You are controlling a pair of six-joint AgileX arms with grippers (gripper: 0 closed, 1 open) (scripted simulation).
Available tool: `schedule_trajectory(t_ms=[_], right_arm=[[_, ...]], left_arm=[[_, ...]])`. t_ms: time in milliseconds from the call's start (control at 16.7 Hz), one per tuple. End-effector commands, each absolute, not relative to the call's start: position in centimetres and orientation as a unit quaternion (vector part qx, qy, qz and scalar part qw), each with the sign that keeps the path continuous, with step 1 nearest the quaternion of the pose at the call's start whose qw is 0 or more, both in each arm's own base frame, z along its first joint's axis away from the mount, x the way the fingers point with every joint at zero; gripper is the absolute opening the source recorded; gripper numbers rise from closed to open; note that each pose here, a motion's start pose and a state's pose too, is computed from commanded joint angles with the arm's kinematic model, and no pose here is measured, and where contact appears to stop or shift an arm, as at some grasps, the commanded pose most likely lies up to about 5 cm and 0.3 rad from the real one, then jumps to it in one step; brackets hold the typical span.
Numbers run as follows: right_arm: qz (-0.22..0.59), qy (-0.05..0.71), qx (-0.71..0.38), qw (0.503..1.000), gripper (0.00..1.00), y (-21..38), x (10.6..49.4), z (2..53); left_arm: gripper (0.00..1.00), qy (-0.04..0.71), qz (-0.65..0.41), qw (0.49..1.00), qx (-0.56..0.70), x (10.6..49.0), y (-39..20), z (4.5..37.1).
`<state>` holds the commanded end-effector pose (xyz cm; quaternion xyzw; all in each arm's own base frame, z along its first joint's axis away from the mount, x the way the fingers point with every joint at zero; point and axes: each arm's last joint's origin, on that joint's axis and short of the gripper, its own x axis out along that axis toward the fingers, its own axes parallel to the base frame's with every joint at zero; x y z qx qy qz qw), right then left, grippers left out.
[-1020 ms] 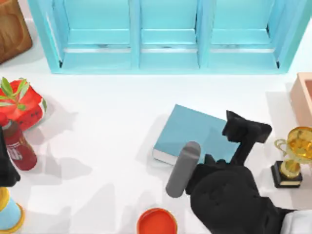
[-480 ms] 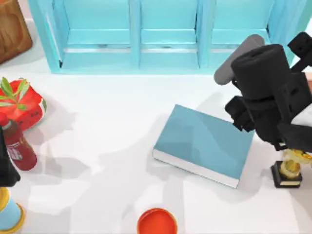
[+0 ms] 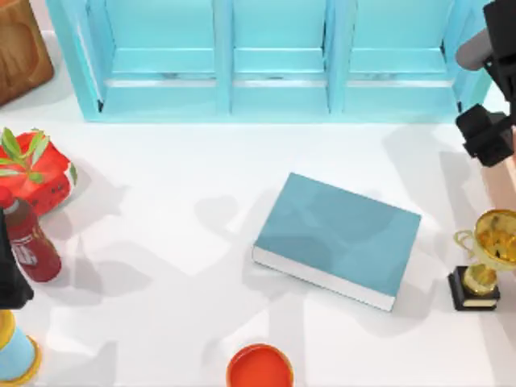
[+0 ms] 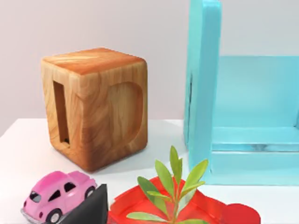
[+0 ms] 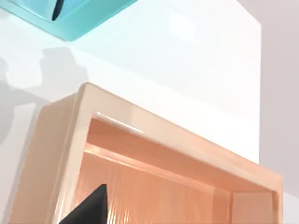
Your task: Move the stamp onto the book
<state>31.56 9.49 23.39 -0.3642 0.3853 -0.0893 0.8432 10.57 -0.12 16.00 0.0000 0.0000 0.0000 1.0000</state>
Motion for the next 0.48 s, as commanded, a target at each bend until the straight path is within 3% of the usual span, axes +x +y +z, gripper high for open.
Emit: schedule_trajectory(t_ms=[480], right_arm=[[-0.109,0.512,-0.267,0.809,1.0,1.6,34.4,24.3]], left_arm=[[1.0,0.0,0.0,1.0,0.0,10.6,-0.1,16.0]])
